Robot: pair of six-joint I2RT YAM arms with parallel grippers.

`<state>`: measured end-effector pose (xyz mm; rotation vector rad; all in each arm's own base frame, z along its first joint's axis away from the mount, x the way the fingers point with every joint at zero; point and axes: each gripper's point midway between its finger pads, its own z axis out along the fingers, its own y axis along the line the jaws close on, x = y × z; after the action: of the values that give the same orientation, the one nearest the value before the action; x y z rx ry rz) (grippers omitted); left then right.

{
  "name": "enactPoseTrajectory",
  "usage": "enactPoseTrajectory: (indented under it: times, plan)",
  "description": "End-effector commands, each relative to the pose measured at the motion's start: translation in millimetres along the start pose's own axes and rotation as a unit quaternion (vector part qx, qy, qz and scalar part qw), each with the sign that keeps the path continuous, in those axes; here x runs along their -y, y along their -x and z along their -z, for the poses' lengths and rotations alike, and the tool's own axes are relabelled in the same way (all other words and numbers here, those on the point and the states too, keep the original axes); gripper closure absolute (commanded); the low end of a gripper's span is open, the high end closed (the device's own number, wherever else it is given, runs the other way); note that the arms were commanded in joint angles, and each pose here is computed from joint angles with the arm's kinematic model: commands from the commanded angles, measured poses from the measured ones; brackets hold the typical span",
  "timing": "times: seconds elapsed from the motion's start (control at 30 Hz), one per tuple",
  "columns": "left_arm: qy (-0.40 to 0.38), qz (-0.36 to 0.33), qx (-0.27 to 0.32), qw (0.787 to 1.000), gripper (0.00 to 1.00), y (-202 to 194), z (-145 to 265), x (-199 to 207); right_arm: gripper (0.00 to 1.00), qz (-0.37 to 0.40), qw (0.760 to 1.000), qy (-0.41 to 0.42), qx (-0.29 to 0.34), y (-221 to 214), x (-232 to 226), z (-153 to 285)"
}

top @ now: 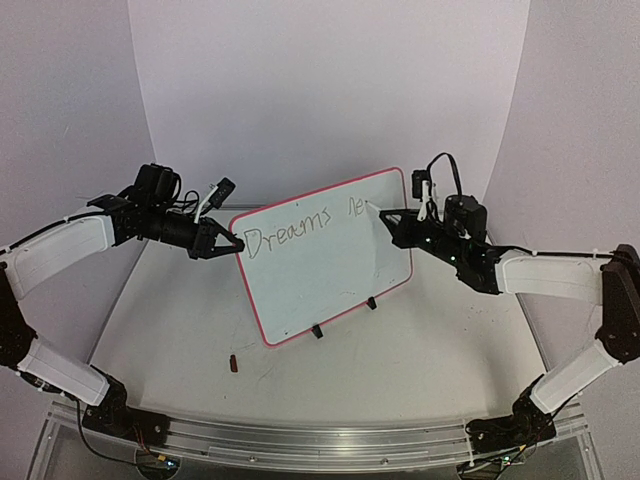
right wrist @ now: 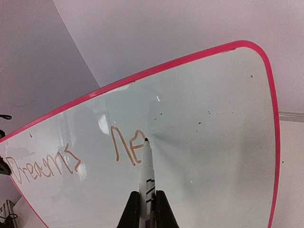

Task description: Write a sentence on the whiteboard

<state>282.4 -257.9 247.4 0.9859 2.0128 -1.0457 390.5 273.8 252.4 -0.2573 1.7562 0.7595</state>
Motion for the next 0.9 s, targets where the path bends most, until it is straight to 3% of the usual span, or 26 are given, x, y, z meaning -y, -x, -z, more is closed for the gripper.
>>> enactPoseTrajectory:
  times: [0.0,0.4,0.87]
  plan:
    - [0.000,0.013,-0.029,0.999,1.00,-14,-8,-3,1.00,0.001,1.000,0.006,0.025,14,-4,4]
    - [0.000,0.013,-0.033,0.999,1.00,-16,-10,-3,1.00,-0.001,1.000,-0.011,0.012,4,5,-12]
    - [0.001,0.012,-0.033,0.999,1.00,-15,-10,-3,1.00,0.009,0.998,-0.048,0.040,22,15,-9]
